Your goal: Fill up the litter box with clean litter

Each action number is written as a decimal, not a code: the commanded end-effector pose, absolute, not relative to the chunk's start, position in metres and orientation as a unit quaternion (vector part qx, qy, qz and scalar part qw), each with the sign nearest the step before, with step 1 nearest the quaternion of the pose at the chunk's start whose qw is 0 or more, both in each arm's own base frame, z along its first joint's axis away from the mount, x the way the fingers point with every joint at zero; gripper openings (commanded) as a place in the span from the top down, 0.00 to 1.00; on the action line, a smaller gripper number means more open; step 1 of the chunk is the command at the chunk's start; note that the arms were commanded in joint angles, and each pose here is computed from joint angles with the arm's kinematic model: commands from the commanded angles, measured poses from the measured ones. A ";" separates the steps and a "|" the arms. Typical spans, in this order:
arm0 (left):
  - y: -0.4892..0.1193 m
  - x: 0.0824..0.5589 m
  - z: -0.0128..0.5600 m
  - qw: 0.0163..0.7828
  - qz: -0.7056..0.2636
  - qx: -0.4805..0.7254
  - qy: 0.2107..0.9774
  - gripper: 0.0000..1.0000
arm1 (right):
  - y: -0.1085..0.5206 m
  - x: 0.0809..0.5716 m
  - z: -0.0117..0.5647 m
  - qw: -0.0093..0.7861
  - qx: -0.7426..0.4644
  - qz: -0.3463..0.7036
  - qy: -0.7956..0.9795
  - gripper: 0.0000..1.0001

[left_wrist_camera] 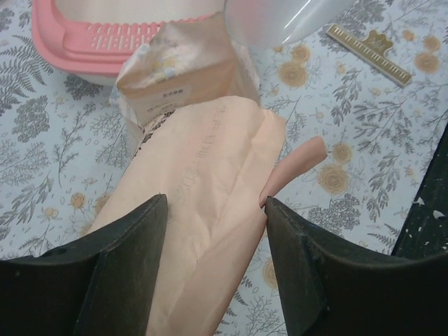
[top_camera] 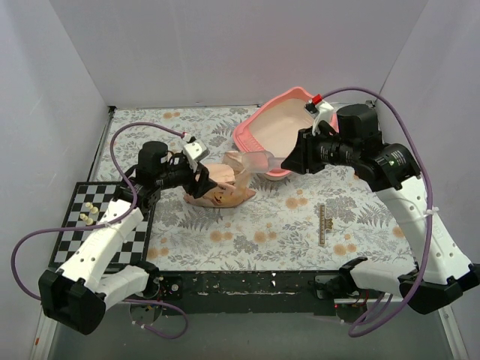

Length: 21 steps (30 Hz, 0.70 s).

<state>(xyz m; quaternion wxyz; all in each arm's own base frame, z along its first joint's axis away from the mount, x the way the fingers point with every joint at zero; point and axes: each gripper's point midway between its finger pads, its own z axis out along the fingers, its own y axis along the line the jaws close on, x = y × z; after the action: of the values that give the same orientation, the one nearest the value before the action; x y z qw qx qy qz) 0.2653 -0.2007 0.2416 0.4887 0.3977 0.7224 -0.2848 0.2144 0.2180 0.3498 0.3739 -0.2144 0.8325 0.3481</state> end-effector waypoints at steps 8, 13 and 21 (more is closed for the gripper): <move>-0.168 0.291 0.265 0.576 -0.146 0.377 0.711 0.34 | 0.227 0.218 0.374 0.391 -0.244 0.363 0.810 0.99; -0.170 0.285 0.301 0.617 -0.146 0.381 0.672 0.30 | 0.230 0.216 0.372 0.389 -0.246 0.374 0.805 0.99; -0.182 0.281 0.304 0.598 -0.168 0.413 0.666 0.27 | 0.230 0.213 0.380 0.394 -0.251 0.381 0.798 0.99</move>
<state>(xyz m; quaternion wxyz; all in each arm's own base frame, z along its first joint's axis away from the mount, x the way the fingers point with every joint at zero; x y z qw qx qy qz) 0.2826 -0.1774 0.2937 0.5998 0.3920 0.6773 -0.1669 0.2176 0.2290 0.3548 0.3597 -0.2366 0.8263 0.3631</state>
